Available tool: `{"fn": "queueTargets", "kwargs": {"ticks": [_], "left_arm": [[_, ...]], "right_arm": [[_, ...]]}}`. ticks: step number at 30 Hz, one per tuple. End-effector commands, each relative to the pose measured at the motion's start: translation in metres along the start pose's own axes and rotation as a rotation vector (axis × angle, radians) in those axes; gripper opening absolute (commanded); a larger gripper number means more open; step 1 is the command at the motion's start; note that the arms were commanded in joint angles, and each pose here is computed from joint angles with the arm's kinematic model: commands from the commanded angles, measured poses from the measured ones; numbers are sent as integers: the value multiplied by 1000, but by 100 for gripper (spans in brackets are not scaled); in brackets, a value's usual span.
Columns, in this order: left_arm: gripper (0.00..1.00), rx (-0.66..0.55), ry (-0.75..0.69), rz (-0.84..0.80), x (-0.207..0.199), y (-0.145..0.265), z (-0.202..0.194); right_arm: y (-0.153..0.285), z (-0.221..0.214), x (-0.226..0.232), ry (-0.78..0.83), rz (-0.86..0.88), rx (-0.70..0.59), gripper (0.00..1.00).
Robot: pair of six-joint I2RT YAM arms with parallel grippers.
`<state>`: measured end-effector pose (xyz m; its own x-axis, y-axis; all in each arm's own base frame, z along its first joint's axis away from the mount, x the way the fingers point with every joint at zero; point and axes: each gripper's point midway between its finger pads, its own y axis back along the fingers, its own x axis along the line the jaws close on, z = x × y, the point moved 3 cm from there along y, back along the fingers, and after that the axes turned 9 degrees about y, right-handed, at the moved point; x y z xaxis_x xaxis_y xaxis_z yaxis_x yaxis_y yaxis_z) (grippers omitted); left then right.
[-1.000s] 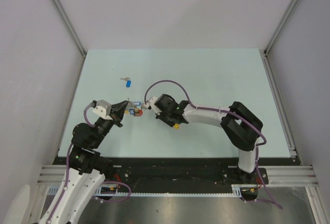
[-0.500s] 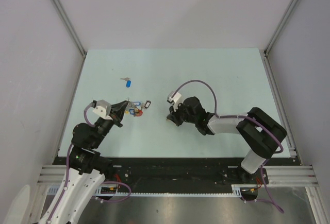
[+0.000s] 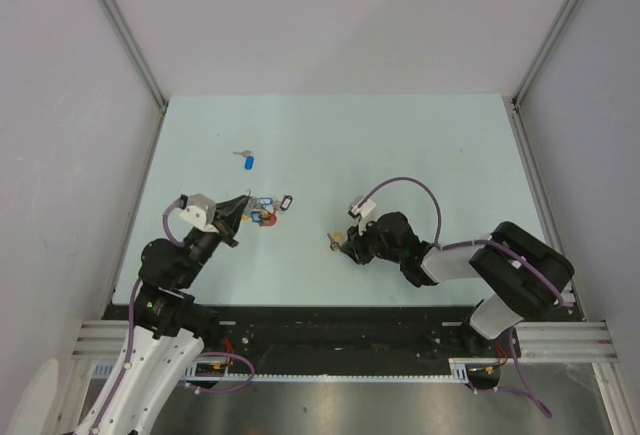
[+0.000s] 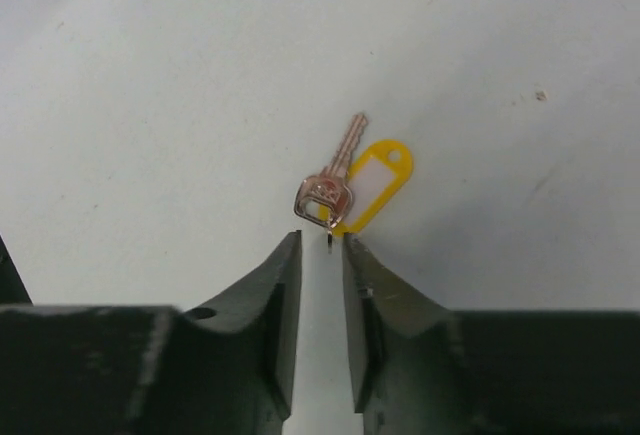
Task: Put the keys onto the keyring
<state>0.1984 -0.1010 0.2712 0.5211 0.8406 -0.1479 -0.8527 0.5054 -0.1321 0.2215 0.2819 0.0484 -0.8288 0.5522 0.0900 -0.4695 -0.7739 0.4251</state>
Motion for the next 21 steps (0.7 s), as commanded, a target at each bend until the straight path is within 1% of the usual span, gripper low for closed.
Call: {"fn": "queueTargets", "kwargs": {"ticks": [1,3,4,6,7,8,10,11,12,13,15,19,21], "left_arm": [[1,-78,-25,-22,-6,0,26],[0,-79,-24,-23,-6,0,26],[0,-81,-25,-27,-7,1,26],[0,-79,-23,-28,-7,1,26],[1,-85,-24,-29,-7,1,27],[0,-85,-22,-31,-7,1,27],[0,-85,-24,-29,-7,1,27],[0,-85,-24,-31,-7,1,27],[0,-87,-24,-31,-8,2,27],[0,-87,-24,-31,-8,2,27],[0,-87,-24,-30,-7,2,27],[0,-87,-24,-30,-7,2,27],[1,-85,-24,-32,-8,2,27]], "right_arm": [[17,12,-3,-24,-101,15,32],[22,13,-3,-9,-143,51,38],[24,17,-2,-7,-148,98,39],[26,18,-8,14,-200,148,40],[29,12,-8,23,-208,210,40],[26,23,-7,41,-207,208,40],[27,21,-7,41,-205,257,40],[23,31,-6,47,-201,250,40],[23,29,-6,48,-200,274,40],[19,33,-6,51,-203,267,39],[17,26,-8,58,-203,329,37],[7,23,-4,63,-179,339,31],[2,21,0,66,-160,338,31]]}}
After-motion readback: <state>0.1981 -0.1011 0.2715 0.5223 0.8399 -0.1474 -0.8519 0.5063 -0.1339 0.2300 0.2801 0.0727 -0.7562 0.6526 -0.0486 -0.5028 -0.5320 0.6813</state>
